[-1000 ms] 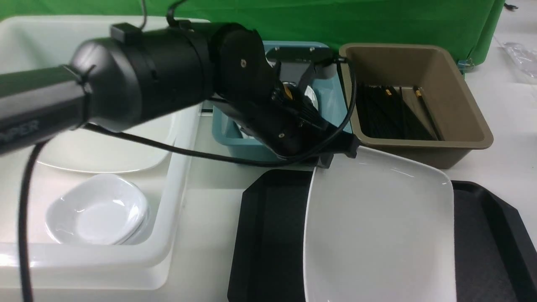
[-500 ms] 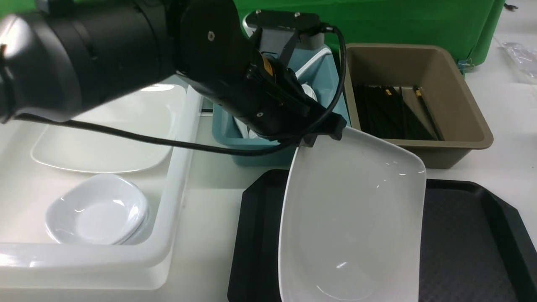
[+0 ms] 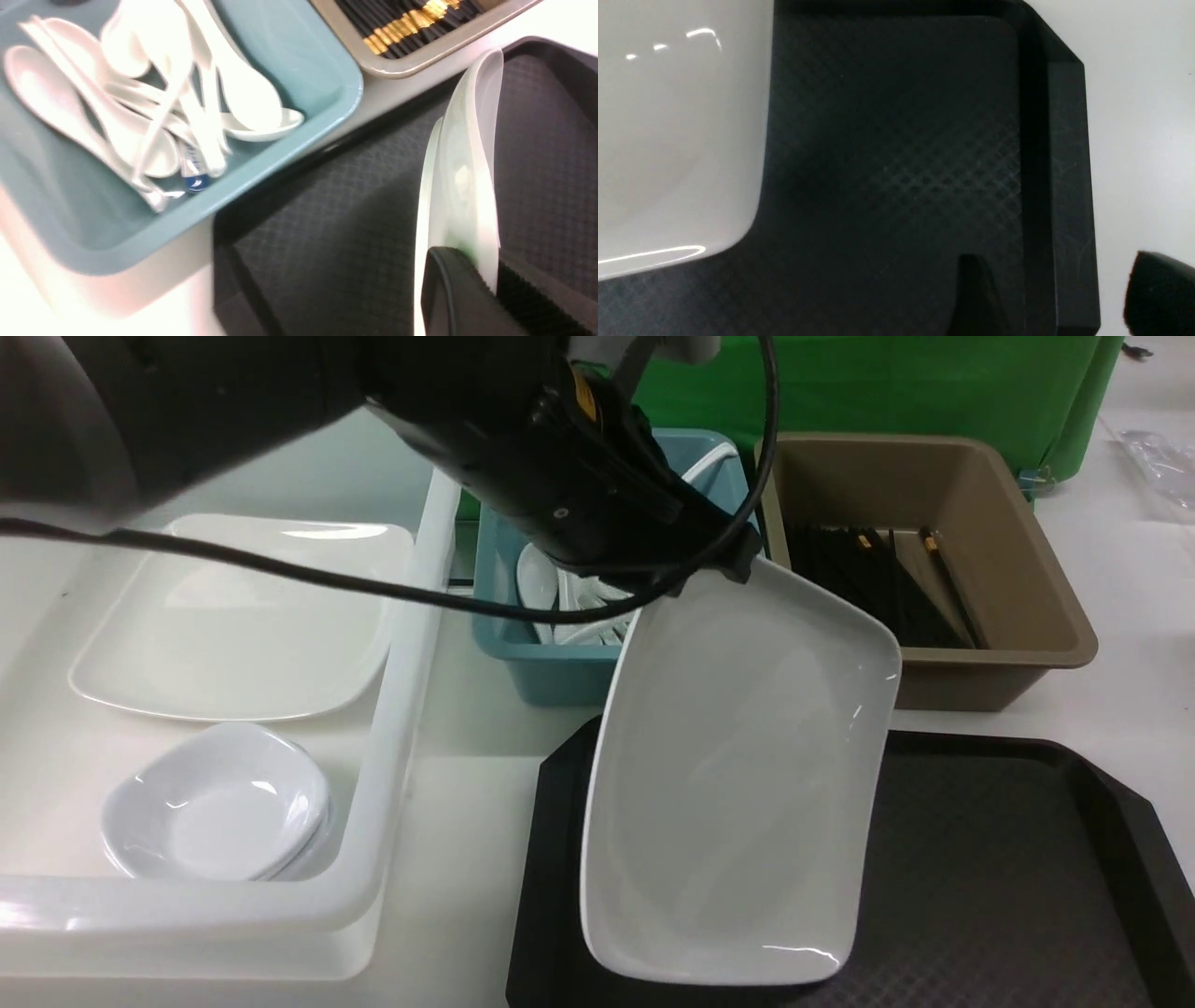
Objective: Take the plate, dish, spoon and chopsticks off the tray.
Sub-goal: Use the left arm to put the plate into the large storage box on the left
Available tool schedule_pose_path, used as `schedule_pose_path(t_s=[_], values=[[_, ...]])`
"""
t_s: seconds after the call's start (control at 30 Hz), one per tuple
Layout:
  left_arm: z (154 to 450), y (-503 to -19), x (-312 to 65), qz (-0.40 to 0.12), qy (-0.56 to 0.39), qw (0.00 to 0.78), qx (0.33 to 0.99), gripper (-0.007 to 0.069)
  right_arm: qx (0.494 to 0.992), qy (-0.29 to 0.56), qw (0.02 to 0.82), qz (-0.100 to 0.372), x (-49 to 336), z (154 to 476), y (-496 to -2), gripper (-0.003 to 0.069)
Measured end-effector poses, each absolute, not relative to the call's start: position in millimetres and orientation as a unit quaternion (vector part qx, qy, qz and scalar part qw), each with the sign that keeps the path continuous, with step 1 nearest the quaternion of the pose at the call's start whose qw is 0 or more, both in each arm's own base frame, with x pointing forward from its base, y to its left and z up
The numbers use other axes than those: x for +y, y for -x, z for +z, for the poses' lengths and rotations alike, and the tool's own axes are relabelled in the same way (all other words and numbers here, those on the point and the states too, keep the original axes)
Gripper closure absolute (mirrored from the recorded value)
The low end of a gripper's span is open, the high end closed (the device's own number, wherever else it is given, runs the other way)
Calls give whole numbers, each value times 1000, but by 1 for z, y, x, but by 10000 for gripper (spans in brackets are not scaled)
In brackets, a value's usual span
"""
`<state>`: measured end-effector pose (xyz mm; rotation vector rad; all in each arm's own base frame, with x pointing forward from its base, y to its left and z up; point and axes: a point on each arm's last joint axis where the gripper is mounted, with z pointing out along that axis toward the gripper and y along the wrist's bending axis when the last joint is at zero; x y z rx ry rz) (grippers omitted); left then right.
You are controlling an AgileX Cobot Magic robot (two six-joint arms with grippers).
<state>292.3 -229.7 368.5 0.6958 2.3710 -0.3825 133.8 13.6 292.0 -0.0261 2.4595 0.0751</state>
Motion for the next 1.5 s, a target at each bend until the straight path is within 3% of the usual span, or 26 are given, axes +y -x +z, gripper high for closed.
schedule_pose_path(t_s=[0.53,0.73,0.97,1.03,1.13,1.33,1.5], values=[[431,-299,-198,-90,-241,363,896,603,942,10,333,29,14,292,-134,211],[450,-322,-138,-115,-151,378,906,603,942,10,333,29,14,292,-134,211],[475,-330,-59,-180,-48,423,887,602,942,10,333,29,14,292,-134,211],[485,-328,-21,-200,-4,449,871,602,942,10,333,29,14,292,-134,211],[493,-321,27,-195,50,473,858,602,942,10,333,29,14,292,-134,211],[488,-301,114,-134,157,479,853,599,944,10,329,28,13,291,-133,211],[468,-296,150,-132,214,486,837,595,944,10,329,28,13,291,-133,211]])
